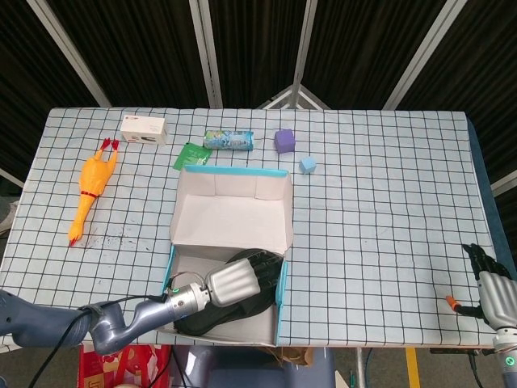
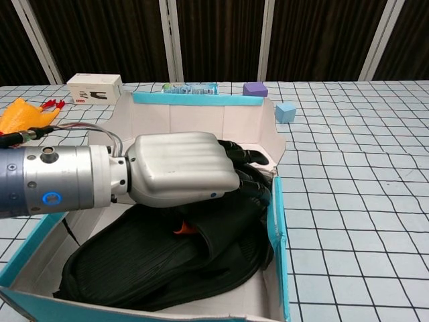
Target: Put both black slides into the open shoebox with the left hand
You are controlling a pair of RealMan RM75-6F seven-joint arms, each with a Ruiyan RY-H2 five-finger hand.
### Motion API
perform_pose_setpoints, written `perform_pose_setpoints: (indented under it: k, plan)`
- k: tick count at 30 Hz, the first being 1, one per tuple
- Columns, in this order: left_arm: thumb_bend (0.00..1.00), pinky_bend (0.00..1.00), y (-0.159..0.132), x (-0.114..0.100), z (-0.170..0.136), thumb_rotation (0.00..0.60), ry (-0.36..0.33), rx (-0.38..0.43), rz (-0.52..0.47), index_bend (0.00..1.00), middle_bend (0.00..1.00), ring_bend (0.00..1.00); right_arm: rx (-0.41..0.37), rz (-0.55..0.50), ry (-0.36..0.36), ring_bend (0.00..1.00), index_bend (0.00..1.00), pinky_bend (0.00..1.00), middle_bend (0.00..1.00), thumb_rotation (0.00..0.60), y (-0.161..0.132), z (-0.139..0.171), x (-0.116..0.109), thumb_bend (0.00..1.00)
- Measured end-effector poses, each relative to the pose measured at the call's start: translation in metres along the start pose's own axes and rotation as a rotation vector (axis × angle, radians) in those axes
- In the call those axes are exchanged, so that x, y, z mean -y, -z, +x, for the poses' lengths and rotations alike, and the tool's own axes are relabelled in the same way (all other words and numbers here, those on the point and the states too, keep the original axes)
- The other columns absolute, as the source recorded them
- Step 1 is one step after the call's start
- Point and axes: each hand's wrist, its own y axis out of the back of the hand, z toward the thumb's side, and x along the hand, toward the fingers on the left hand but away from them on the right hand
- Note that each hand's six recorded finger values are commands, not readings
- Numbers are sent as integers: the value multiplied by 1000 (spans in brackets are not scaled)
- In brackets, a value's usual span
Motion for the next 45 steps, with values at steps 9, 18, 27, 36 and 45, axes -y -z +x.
perform_pose_setpoints:
  k: [9,18,27,36,45]
  plan:
    - [464,188,4,-3,-6,600,-27,0,-17,206,360,29,2,4,-6,101,0,131,25,600,0,-1,1,246]
    - [472,179,10,-9,-13,600,-17,-25,-139,203,445,119,2,8,-4,101,0,131,25,600,-1,-3,-1,245]
    - [473,213,15,-20,-16,600,-4,-33,-208,215,406,136,2,13,-7,101,0,131,25,600,-2,-3,0,245]
    - [472,417,13,-20,-14,600,18,-24,-215,217,425,279,3,14,-7,102,0,131,24,600,-2,-3,1,246]
    - [473,457,12,-19,-13,600,93,-40,-352,272,489,338,3,15,-8,101,0,131,25,600,-2,-4,1,245]
